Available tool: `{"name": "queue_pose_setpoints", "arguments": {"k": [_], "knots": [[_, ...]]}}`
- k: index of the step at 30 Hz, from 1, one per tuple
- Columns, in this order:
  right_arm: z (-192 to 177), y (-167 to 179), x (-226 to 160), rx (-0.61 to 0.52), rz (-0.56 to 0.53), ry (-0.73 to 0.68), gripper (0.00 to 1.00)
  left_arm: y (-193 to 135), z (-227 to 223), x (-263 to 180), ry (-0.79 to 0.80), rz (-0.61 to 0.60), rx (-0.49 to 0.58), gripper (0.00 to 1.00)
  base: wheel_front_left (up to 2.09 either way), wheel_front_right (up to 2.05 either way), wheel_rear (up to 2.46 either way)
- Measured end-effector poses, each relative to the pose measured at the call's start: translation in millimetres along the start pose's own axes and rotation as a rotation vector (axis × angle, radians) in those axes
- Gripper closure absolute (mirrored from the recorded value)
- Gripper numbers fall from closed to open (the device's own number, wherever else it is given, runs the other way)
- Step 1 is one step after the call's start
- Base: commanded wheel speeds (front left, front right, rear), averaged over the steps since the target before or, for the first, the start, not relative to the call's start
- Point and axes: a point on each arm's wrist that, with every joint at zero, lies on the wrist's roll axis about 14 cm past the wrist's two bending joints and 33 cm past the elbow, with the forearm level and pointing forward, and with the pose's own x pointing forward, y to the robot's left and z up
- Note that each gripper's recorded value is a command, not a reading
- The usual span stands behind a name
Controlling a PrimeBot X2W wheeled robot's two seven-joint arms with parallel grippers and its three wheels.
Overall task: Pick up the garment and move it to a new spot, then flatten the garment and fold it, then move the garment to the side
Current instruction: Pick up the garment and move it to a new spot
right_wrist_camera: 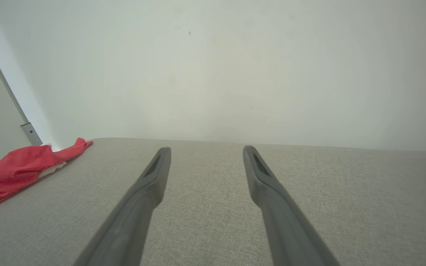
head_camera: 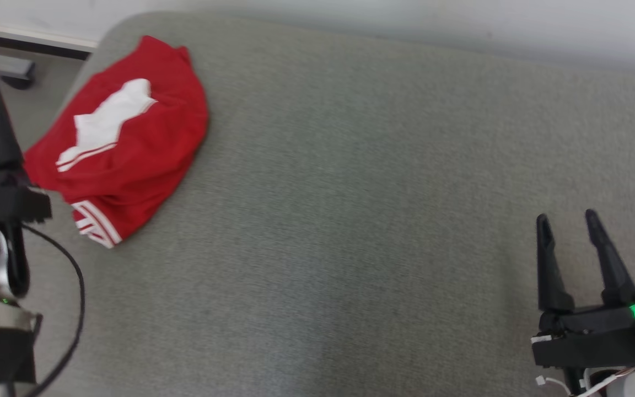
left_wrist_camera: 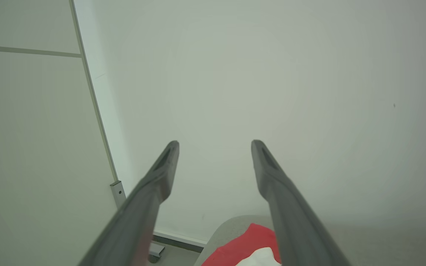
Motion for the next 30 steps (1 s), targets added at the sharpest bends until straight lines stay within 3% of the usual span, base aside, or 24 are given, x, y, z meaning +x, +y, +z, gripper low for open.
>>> {"name": "queue_pose_setpoints", "arguments": {"k": [13, 21, 30], "knots": [[-12.1, -51.3, -13.4, -0.044, -0.129, 0.042, 0.00, -33.9, -96.1, 65.9, 0.204, -0.066, -0.002, 0.00, 0.00, 0.00, 0.00], [-17.2, -72.1, -26.1, -0.071, -0.188, 0.074, 0.00, -61.0, -172.8, 59.5, 0.480, -0.124, -0.001, 0.00, 0.00, 0.00, 0.00], [-15.8, -77.8, -31.0, -0.081, -0.208, 0.081, 0.00, -66.5, -215.8, 42.0, 0.753, -0.145, -0.014, 0.00, 0.00, 0.00, 0.00]]}}
